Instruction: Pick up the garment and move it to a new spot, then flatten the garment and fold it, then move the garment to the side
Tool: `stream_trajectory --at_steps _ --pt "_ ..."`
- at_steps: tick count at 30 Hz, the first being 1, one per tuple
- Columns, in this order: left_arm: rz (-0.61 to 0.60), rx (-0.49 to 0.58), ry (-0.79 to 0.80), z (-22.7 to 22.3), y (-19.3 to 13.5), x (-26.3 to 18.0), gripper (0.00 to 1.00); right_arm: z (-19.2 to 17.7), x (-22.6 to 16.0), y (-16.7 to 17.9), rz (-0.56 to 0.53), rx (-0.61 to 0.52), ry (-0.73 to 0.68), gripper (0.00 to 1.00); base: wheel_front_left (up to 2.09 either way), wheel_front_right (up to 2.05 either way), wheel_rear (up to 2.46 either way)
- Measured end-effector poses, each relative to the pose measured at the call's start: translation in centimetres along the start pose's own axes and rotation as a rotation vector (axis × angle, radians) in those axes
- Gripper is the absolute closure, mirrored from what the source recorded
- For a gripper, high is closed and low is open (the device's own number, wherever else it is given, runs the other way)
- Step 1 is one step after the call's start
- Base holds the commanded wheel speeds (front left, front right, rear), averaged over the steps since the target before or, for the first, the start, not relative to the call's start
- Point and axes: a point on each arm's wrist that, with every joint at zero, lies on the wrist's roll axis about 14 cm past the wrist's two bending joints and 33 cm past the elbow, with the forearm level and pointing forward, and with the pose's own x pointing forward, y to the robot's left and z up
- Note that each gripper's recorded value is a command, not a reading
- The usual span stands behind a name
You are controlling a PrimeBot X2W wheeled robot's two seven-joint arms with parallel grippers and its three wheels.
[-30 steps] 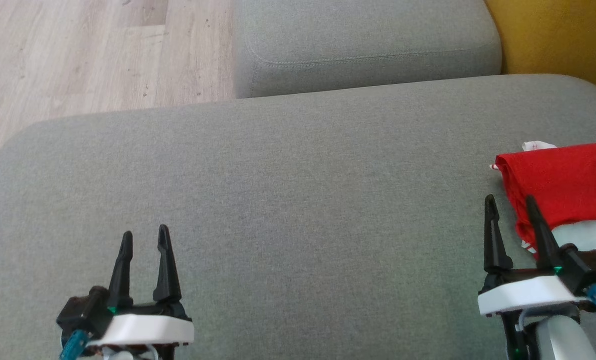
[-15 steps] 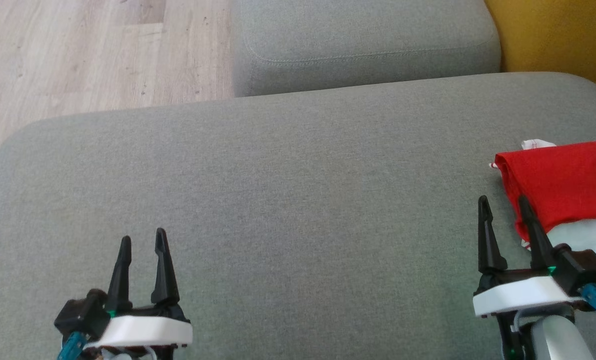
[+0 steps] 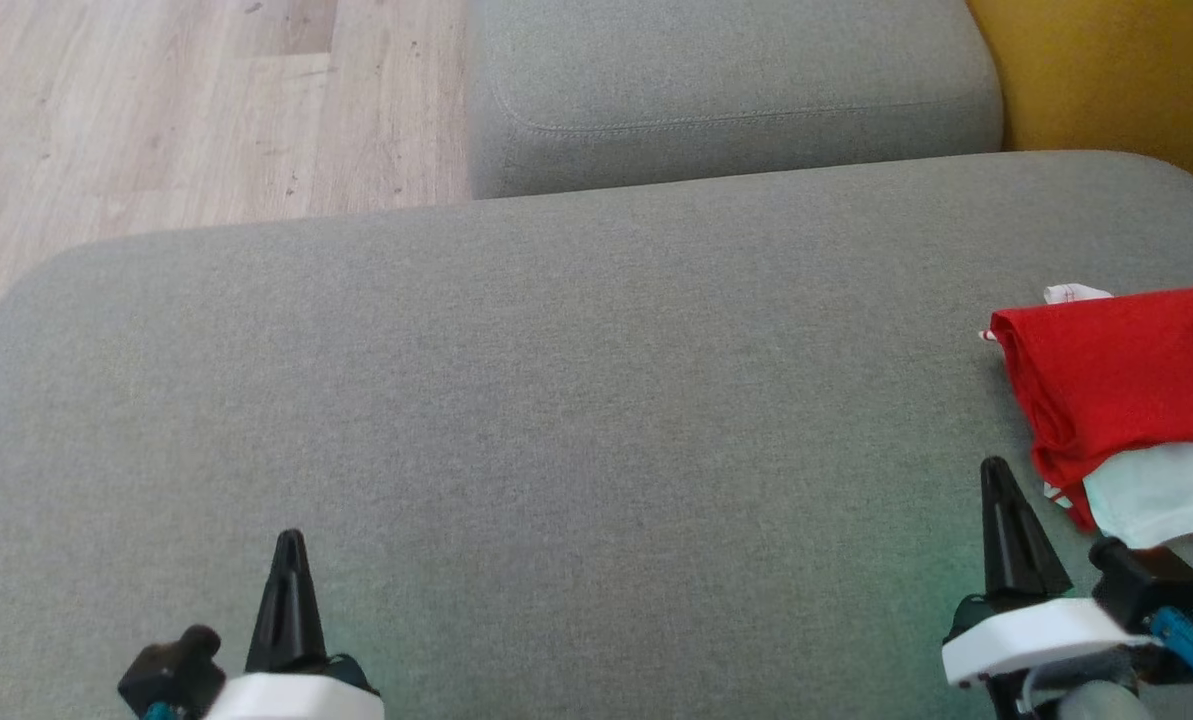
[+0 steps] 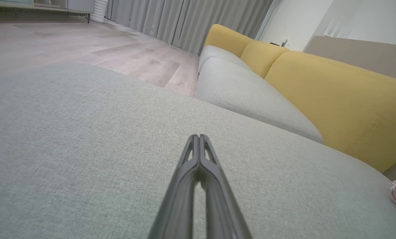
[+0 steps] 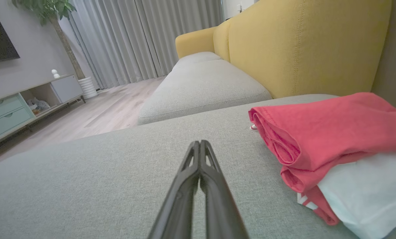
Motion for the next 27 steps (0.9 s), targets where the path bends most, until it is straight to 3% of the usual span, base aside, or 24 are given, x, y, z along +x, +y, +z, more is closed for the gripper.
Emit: stream_trajectory --at_steps 27 --pt "0.064 -0.253 0.027 0.1 1.3 0.3 1.00 0.2 0.5 -1.4 -0.076 0.304 0.007 1.00 0.00 0.00 0.00"
